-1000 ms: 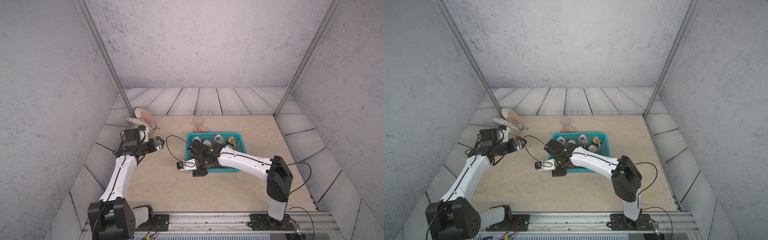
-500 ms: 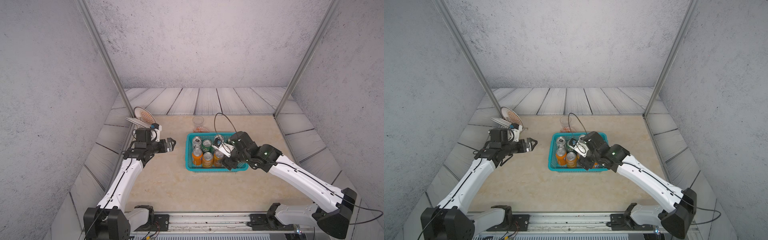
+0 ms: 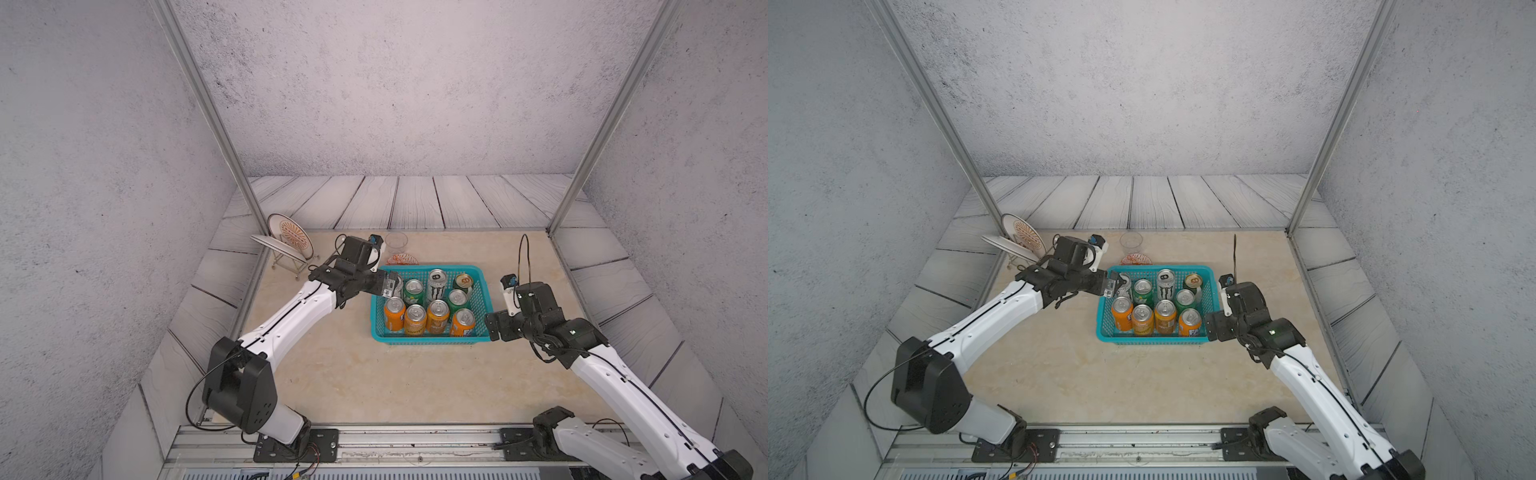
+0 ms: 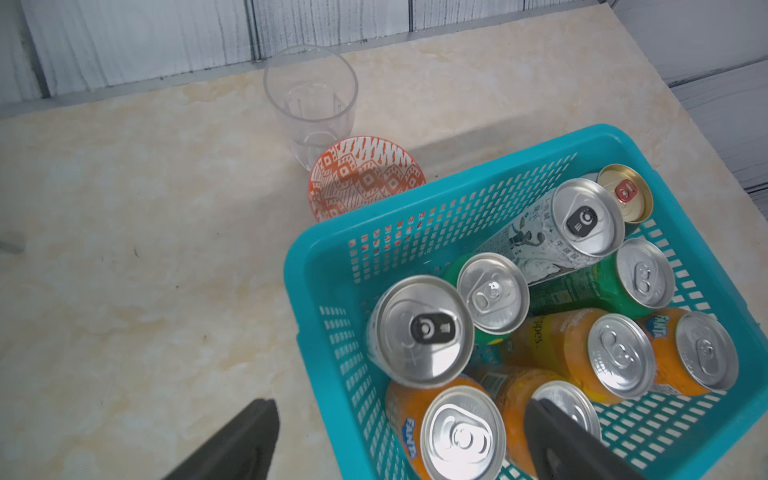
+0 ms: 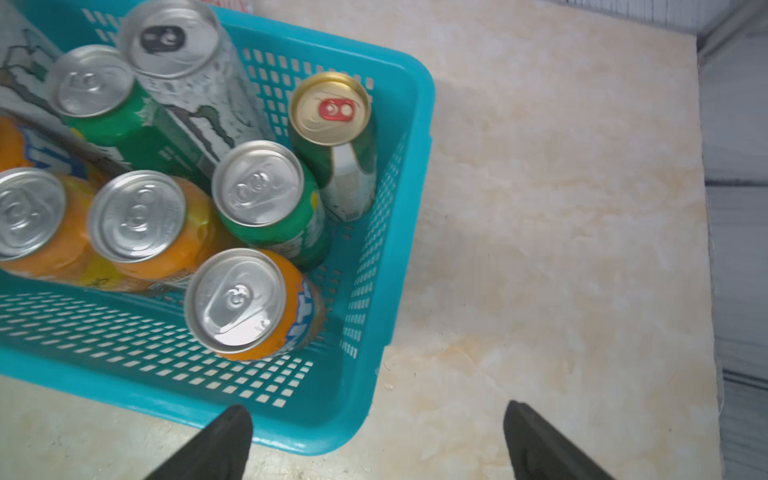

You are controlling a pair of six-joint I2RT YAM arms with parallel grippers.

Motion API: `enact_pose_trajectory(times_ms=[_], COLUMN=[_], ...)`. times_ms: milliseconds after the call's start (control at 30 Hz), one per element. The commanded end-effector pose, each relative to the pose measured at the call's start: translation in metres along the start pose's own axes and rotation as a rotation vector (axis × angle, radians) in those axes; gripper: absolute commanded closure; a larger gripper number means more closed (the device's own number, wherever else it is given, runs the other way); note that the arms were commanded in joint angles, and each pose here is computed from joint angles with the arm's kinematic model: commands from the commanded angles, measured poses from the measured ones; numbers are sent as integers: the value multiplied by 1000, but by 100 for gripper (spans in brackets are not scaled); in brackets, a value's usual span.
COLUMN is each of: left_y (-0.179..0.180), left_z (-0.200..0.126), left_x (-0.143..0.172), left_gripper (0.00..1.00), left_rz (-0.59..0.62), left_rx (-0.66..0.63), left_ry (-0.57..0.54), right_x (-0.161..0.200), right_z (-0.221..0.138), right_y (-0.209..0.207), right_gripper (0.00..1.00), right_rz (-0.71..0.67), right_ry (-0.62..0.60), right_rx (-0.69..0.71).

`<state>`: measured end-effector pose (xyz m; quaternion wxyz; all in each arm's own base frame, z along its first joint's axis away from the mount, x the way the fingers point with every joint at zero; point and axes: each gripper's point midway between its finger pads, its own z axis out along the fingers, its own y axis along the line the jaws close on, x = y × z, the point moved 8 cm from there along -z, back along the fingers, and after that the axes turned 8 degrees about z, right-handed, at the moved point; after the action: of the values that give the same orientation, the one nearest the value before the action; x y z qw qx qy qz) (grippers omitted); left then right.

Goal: Take out the drinks from the basket
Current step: Move the basket to the center of the board, then pick up the drink from the basket.

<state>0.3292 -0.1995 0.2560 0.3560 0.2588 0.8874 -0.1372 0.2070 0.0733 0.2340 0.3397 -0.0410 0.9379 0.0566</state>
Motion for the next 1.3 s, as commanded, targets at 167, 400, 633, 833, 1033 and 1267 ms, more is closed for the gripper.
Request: enact_pose_trajectory(times_ms=[167,400,633,833,1033,1267], left_y=[-11,-11,-15,-16,-17,-17], left_z=[37,52,64,61,39,-6], left_x=[-1,2,2,-1,-12,-32], left_gripper=[1,14,24,37,49,55], left_rz=[128,122,107,107,112,111], left_rx=[-41,-24,19,29,17,-12], left_ry=[136,174,195,206,164,51], right_x=[7,15,21,21,21,22], right_z=[-3,-4,-6,-7,-7,-7], right_y=[-4,-7,-10,-10,-10,-11], right_gripper=[1,1,1,1,1,1], right_rz=[103,77,74,74,74,74], right_ry=[-48,-31,-29,-35,-37,-39], right_rx=[-14,0,12,15,14,20])
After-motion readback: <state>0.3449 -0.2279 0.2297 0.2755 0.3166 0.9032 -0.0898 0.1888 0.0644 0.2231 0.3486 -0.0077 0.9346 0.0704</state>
